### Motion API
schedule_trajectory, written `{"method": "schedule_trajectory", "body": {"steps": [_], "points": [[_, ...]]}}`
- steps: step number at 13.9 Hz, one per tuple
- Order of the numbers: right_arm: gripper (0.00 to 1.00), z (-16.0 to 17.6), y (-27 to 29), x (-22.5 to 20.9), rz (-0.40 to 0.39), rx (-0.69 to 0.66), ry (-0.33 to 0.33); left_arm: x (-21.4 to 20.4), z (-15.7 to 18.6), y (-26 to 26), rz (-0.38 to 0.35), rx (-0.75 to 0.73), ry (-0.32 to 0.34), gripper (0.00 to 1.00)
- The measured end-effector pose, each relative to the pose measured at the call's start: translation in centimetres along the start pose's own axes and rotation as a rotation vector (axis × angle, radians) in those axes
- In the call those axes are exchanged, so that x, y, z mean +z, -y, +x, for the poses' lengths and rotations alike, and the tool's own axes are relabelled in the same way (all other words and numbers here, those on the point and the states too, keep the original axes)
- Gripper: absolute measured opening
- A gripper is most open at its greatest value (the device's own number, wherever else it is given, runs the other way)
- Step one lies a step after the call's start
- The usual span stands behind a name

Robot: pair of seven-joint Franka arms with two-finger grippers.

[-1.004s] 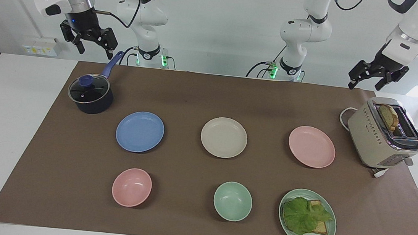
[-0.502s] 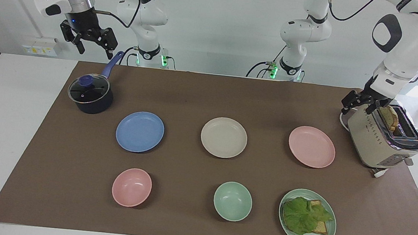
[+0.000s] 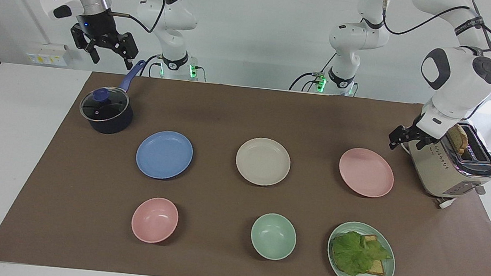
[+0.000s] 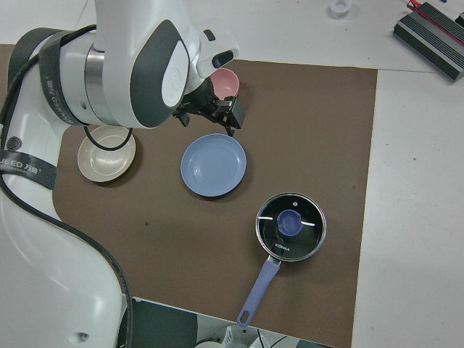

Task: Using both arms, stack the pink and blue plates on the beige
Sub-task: 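Move the left gripper to the rim of the pink plate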

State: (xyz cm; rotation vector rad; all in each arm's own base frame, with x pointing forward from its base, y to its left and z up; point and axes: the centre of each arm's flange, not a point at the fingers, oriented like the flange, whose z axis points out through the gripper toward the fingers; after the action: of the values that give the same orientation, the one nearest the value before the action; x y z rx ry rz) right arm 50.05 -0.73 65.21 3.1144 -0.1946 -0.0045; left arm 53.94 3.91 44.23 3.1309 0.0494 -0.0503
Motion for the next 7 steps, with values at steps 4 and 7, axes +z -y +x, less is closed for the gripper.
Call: {"method": "schedule_trajectory", "body": {"steps": [4, 7], "points": [[1.0, 0.0, 0.0, 0.0, 0.0, 0.0, 0.0, 5.2, 1.2, 1.2, -0.009, -0.015, 0.031, 1.0], [1.0, 0.0, 0.0, 0.0, 0.0, 0.0, 0.0, 7.9, 1.8, 2.0, -0.015, -0.027, 0.052, 1.0]]}}
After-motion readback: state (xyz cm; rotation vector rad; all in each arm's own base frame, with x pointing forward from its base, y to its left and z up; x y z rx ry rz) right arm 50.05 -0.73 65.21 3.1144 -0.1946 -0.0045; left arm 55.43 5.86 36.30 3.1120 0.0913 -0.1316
